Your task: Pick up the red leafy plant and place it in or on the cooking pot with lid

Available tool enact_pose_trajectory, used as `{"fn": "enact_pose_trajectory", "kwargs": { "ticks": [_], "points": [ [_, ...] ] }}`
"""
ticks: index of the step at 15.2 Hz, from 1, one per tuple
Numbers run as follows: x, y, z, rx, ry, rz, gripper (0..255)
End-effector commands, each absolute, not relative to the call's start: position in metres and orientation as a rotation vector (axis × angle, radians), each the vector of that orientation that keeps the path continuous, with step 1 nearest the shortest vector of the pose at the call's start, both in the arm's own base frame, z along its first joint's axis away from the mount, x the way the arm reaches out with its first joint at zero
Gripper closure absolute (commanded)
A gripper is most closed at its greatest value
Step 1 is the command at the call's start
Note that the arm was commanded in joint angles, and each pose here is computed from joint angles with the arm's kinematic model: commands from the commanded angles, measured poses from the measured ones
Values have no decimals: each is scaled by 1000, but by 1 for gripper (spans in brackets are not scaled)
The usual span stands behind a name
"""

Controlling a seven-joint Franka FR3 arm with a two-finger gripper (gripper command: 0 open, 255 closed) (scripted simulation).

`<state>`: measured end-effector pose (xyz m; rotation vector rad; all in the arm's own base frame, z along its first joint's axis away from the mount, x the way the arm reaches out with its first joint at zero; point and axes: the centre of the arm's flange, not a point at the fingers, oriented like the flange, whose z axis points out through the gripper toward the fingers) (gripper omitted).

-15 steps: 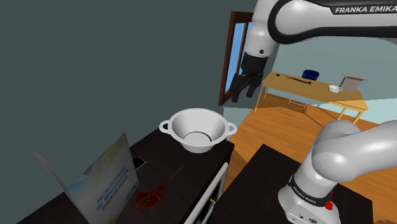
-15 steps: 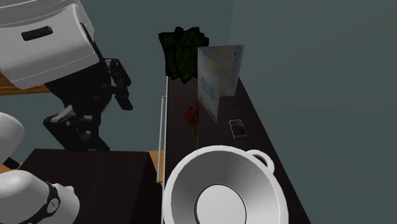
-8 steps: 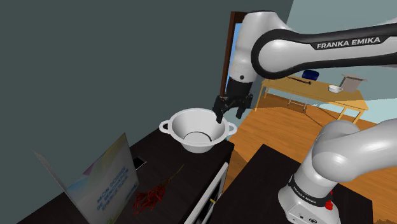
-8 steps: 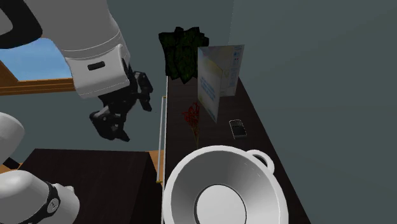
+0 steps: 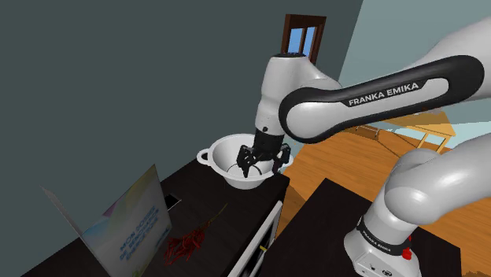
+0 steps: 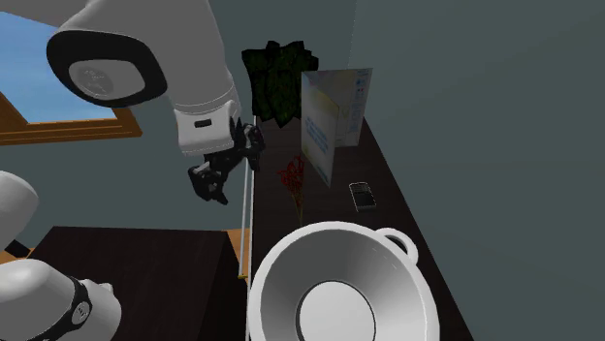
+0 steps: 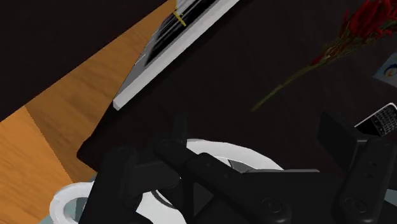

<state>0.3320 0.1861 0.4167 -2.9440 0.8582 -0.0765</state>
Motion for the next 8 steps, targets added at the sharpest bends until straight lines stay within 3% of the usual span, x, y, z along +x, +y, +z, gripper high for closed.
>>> {"fn": "enact_pose_trajectory", "kwargs": {
  "ticks": [1, 8],
  "points": [
    [337, 206, 398, -2916, 947, -77, 0],
    [369, 265, 334, -2812, 1230, -74, 0]
  ]
}}
